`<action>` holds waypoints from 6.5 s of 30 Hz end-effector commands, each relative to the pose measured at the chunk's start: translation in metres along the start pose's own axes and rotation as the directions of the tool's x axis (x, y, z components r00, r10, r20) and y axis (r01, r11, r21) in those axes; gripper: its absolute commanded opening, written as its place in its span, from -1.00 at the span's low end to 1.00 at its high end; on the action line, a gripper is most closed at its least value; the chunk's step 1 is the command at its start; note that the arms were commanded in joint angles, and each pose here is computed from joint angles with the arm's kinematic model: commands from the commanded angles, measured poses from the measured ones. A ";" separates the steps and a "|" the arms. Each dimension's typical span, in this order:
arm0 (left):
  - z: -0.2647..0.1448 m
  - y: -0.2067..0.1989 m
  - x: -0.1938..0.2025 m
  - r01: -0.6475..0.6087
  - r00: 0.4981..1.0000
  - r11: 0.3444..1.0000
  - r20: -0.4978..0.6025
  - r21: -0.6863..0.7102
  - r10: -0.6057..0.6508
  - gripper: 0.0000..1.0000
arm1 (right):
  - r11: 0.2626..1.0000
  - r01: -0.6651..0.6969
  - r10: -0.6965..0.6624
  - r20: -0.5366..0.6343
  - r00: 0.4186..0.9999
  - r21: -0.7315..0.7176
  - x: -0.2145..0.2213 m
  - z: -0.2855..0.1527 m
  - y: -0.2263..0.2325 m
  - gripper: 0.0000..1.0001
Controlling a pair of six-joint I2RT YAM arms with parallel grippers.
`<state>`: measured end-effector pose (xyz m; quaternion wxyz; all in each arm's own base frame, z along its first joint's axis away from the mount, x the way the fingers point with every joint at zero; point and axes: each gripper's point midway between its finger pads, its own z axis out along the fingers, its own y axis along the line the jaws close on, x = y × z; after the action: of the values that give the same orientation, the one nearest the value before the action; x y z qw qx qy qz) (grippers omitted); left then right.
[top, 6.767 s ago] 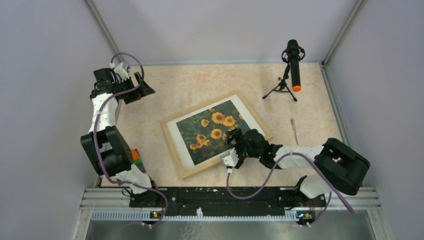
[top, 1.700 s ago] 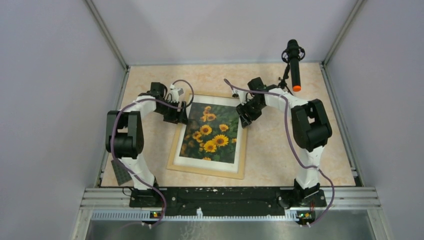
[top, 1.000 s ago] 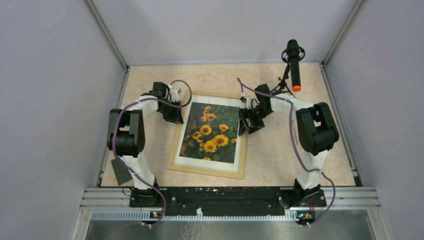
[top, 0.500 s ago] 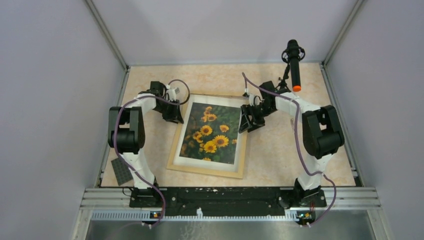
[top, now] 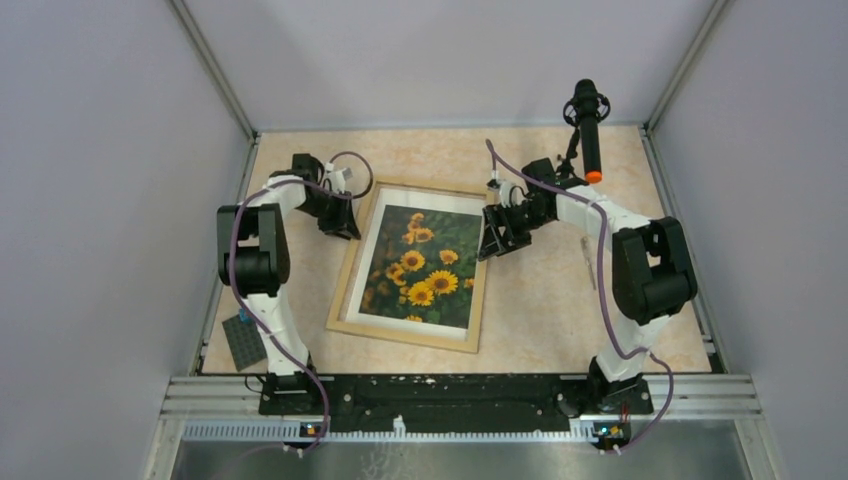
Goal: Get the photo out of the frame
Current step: Remove the photo frame item from the photo frame.
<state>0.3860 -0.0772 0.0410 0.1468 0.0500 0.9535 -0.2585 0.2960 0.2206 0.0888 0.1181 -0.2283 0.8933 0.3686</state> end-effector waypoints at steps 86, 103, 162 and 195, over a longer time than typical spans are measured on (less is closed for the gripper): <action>0.083 -0.195 0.169 -0.993 0.114 0.113 -0.029 -0.029 0.993 0.82 | 0.994 -0.061 0.056 0.059 0.997 0.095 0.054 -0.031 -0.032 0.43; 0.075 -0.192 0.120 -0.973 0.208 0.208 0.004 -0.098 0.978 0.47 | 0.995 -0.066 0.061 0.068 0.996 0.079 0.058 -0.031 -0.028 0.43; 0.047 -0.212 0.156 -0.993 0.085 0.077 0.091 0.090 0.992 -0.05 | 0.980 -0.142 0.149 0.044 0.988 -0.141 0.063 -0.012 0.003 0.33; -0.032 -0.039 0.166 -0.963 -0.164 -0.151 -0.040 0.225 0.986 0.66 | 0.984 -0.131 0.137 0.044 0.990 -0.123 0.063 -0.013 0.001 0.33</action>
<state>0.2114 -0.0945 0.0393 0.1963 0.7617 0.6097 -0.0980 0.2273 0.1880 0.0647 0.0783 -0.1468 0.8862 0.4324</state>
